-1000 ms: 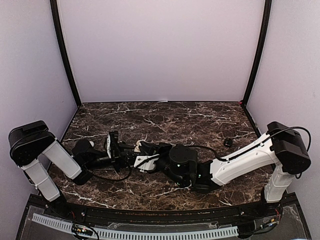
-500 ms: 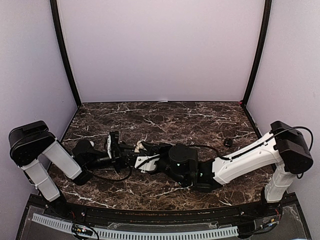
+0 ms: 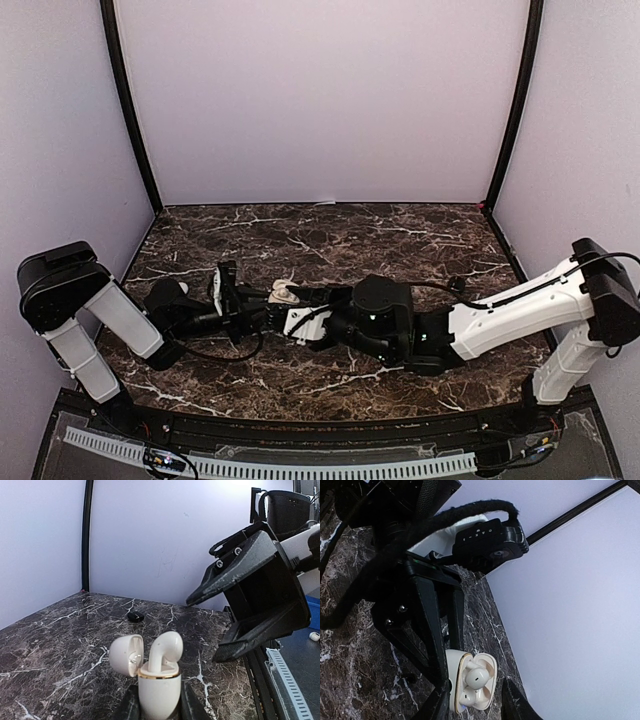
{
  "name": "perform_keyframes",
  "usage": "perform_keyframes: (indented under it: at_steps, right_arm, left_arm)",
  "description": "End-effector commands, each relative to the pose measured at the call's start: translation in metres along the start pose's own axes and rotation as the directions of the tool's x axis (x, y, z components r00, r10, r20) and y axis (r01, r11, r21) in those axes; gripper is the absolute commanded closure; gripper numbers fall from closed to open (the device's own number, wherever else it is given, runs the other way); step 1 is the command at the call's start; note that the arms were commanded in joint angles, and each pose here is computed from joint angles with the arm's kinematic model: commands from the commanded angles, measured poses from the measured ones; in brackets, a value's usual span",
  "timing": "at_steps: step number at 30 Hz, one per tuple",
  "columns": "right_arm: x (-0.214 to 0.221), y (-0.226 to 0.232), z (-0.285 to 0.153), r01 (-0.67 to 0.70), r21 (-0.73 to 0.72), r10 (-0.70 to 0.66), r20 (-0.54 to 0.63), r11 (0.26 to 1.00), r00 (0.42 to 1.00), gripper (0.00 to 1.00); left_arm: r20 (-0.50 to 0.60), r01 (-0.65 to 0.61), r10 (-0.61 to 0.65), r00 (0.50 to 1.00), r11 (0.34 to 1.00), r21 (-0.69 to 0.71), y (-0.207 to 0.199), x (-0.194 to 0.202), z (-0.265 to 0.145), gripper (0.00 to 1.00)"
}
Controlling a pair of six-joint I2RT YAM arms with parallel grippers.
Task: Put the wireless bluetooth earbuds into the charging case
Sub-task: Insert the left earbud into the left side groove of the charging case, then adjust the left earbud in the left side groove of the charging case.
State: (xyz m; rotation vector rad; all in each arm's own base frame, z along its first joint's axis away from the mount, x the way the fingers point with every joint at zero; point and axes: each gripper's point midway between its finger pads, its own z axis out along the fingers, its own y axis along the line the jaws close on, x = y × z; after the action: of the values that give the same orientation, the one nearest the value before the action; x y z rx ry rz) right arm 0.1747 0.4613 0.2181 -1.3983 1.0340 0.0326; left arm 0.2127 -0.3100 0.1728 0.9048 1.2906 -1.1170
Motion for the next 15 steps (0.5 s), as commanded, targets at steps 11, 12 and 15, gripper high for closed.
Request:
perform_keyframes:
  at_steps: [11,12,15]
  right_arm:
    - [-0.014,-0.046,-0.022,-0.378,-0.042,0.38,0.069,0.925,0.922,0.88]
    - [-0.015,-0.048,-0.023,-0.404,-0.042,0.406,0.07,0.914,0.911,0.87]
    - [-0.014,-0.054,-0.028,-0.49,-0.037,0.491,0.059,0.871,0.869,0.83]
  left_arm:
    - [0.208,-0.13,0.113,0.972,0.989,0.07,-0.019,-0.057,-0.002,1.0]
    - [0.208,-0.129,0.112,0.972,0.989,0.071,-0.019,-0.057,-0.002,1.0]
    - [0.209,-0.128,0.11,0.972,0.989,0.077,-0.02,-0.057,-0.002,1.0]
